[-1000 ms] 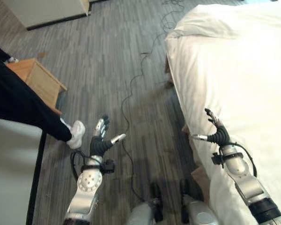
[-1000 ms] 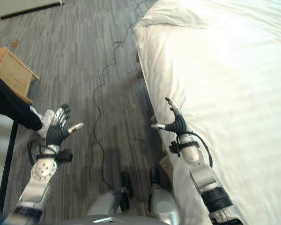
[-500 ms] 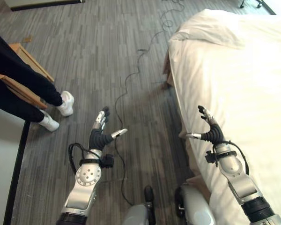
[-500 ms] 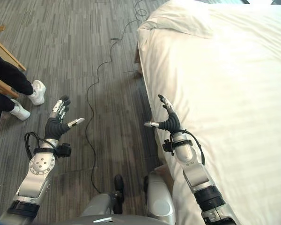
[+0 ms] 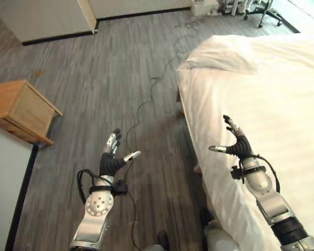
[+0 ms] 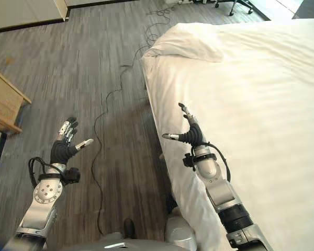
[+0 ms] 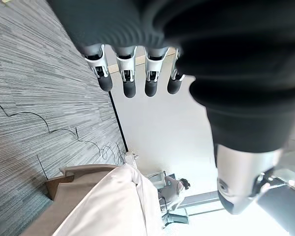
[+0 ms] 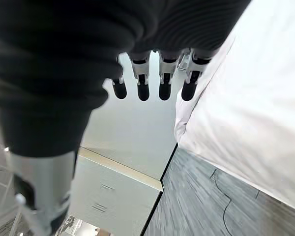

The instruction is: Making the bed.

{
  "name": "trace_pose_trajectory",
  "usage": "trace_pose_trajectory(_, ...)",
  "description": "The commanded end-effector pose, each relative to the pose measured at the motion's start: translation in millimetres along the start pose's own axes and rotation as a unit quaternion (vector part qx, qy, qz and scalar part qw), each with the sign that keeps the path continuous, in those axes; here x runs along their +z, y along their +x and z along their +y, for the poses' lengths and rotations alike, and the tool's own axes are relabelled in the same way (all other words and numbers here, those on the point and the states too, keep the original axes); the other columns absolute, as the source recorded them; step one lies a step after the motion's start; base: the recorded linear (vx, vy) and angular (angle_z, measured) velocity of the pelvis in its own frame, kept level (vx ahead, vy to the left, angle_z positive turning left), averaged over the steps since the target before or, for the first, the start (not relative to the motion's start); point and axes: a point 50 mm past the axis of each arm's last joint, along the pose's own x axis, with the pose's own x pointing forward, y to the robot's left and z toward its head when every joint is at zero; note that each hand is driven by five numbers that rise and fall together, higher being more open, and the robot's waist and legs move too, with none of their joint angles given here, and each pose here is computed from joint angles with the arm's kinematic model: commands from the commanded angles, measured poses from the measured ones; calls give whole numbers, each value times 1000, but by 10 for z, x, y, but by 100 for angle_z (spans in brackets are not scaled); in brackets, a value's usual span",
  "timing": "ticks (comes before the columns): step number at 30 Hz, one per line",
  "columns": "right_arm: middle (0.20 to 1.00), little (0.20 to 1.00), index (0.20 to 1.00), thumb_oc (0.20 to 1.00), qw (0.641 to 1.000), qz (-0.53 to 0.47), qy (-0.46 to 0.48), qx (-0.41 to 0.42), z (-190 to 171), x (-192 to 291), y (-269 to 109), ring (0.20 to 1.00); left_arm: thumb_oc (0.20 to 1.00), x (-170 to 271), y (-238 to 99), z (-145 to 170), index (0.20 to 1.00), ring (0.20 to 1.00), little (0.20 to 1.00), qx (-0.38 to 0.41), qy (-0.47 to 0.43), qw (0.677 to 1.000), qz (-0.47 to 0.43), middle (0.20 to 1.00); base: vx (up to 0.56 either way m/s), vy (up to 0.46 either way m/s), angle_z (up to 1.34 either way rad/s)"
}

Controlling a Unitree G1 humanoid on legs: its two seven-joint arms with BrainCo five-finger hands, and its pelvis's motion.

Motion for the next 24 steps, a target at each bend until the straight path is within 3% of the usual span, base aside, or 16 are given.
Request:
trace_pose_trajectory(1, 1000, 1000, 1000, 1000, 984, 173, 33, -7, -207, -657, -555, 1000, 1000, -624, -465, 234, 1000, 1000, 1000, 41, -13, 984, 172, 1000, 47, -20, 2)
trace_pose_trajectory(7, 1000, 1000, 1000, 1000, 996, 93, 11, -7, -269, -359, -324, 1000, 1000, -398, -301, 333, 1000, 1000, 1000, 68, 44, 990, 112, 1000, 41, 2, 3)
trace_pose_trajectory(14, 1000, 1000, 1000, 1000, 996, 81, 4, -36, -284, -308, -301, 1000, 1000, -109, -36, 259, 1000, 1000, 1000, 65, 72, 995, 35, 1000, 120, 91, 49)
trace_pose_trajectory(24, 1000, 1000, 1000, 1000, 996, 55, 14, -62, -338, -215, -266, 1000, 1000, 89, 57, 246, 1000, 1000, 1000, 60, 62, 996, -19, 1000, 391, -123, 28)
